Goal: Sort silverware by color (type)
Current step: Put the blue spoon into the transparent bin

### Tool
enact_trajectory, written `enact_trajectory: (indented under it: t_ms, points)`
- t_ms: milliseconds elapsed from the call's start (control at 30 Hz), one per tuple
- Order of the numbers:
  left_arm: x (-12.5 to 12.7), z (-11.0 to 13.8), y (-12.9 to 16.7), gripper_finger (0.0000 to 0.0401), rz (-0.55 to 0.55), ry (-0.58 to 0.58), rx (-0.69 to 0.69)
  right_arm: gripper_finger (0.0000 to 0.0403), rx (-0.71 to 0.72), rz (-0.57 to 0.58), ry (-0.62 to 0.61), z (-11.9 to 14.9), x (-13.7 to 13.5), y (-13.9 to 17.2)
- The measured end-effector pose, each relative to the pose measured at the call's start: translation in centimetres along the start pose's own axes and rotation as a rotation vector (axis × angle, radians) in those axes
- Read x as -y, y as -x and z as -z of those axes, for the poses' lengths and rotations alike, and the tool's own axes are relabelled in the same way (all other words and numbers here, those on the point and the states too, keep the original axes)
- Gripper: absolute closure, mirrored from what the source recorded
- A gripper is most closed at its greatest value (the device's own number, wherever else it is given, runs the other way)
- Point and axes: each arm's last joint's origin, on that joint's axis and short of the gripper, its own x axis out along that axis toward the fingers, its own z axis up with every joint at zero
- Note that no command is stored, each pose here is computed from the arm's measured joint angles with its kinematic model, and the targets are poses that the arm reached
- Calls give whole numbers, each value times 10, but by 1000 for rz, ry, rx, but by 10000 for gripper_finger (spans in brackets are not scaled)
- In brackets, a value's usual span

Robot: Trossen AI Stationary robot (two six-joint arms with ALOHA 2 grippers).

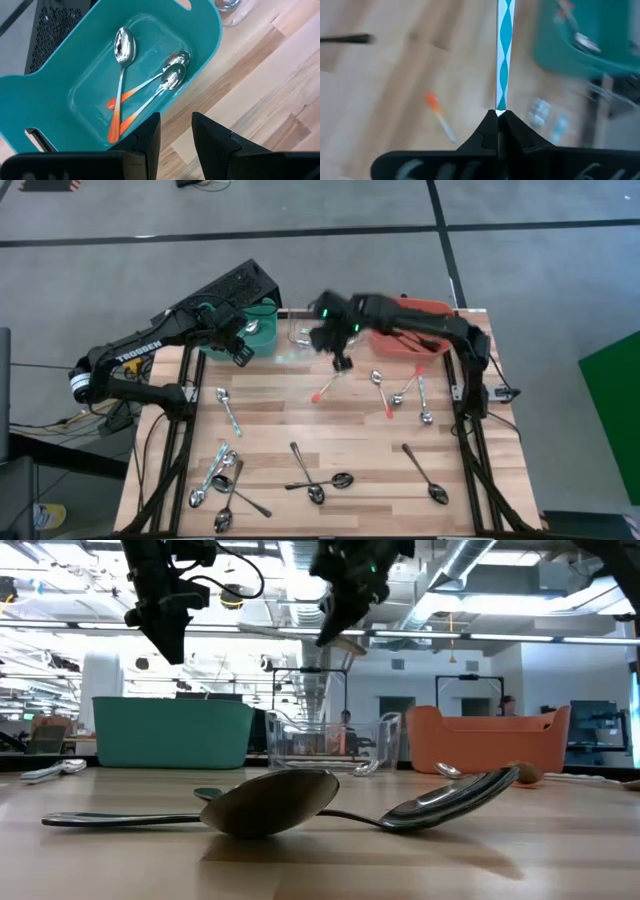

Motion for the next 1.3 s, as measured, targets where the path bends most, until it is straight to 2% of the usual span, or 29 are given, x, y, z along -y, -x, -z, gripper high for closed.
enact_trajectory:
  t_ms: [233, 433, 533, 667, 867, 1300]
  points:
    - [0, 0, 0, 301, 0, 1, 0, 386, -36, 120, -147, 59, 71, 21]
    - [0, -1, 0, 301, 1, 9, 8, 386, 49, 157, -220, 93, 98, 14]
    - [0, -2, 0, 301, 3, 27, 16, 386, 79, 152, -233, 103, 99, 1]
    - [1, -3, 0, 301, 6, 48, 28, 386, 45, 111, -243, 114, 88, -19]
    - [1, -3, 0, 301, 3, 53, 29, 379, 63, 111, -216, 122, 77, -43]
    - [0, -3, 0, 301, 2, 67, 29, 370, 35, 101, -208, 149, 65, -66]
